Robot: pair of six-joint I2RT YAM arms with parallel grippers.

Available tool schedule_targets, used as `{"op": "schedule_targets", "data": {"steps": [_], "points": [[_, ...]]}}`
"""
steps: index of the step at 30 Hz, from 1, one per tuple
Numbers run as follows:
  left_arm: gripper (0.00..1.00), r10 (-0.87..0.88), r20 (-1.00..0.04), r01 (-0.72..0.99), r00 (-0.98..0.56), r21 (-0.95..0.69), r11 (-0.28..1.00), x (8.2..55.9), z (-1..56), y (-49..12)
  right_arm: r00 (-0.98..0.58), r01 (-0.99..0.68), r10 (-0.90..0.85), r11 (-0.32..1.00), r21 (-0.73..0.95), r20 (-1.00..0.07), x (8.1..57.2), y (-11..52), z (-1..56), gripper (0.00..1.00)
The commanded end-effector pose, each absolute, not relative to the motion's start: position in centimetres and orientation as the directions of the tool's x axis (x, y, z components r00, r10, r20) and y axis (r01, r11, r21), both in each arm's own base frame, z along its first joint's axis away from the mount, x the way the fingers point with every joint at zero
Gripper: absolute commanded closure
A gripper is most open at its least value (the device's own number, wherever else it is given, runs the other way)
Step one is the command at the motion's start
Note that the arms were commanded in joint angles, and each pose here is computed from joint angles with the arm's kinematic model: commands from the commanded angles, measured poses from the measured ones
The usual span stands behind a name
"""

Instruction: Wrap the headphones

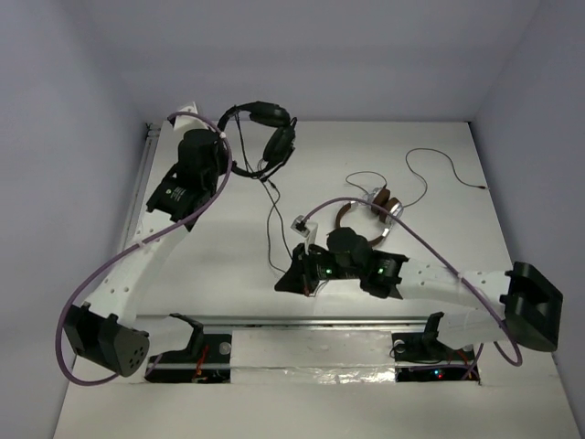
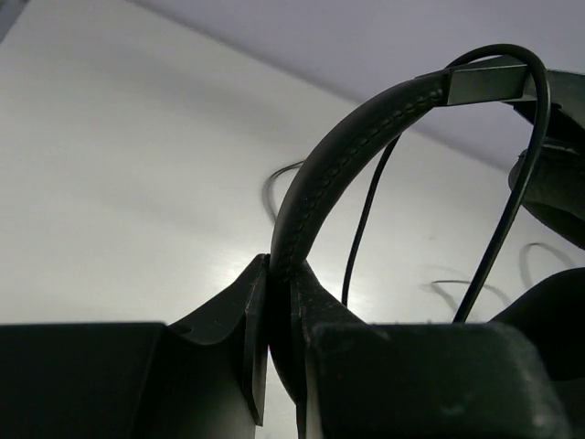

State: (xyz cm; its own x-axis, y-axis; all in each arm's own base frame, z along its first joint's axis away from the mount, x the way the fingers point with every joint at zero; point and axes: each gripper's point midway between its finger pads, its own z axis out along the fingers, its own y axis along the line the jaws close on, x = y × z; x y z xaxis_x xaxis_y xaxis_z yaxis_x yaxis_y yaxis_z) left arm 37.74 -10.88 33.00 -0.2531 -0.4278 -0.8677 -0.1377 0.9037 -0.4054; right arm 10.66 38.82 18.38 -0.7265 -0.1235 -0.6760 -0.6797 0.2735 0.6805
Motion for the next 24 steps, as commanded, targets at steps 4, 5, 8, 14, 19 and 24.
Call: {"op": "schedule_targets", "data": {"steps": [4,5,8,14,19,24], "points": [[1.0,-0.375,-0.893,-0.276,-0.249,-0.306,0.911,36.2,29.8,-7.5,-0.667,-0.736,-0.256,0.374,0.564,-0.7,9.3,37.8,21.5,1.0],[1.0,-0.36,-0.893,-0.281,-0.271,-0.285,0.917,35.9,29.1,-7.5,-0.654,-0.746,-0.266,0.384,0.545,-0.708,9.3,37.8,22.0,1.0],[1.0,-0.312,-0.885,-0.282,-0.346,-0.219,0.934,35.0,26.6,-8.3,-0.621,-0.771,-0.291,0.394,0.501,-0.728,9.7,37.4,24.1,1.0],[1.0,-0.247,-0.866,-0.232,-0.435,-0.157,0.96,34.0,23.9,-10.1,-0.576,-0.802,-0.333,0.403,0.44,-0.746,10.4,37.7,26.9,1.0],[1.0,-0.124,-0.841,-0.147,-0.527,-0.054,0.988,31.8,21.5,-11.7,-0.498,-0.819,-0.331,0.483,0.309,-0.801,12.9,36.5,28.8,1.0],[1.0,-0.071,-0.81,-0.048,-0.582,-0.053,0.997,29.6,20.5,-12.1,-0.467,-0.759,-0.285,0.615,0.214,-0.837,17.6,34.1,29.9,1.0]]}}
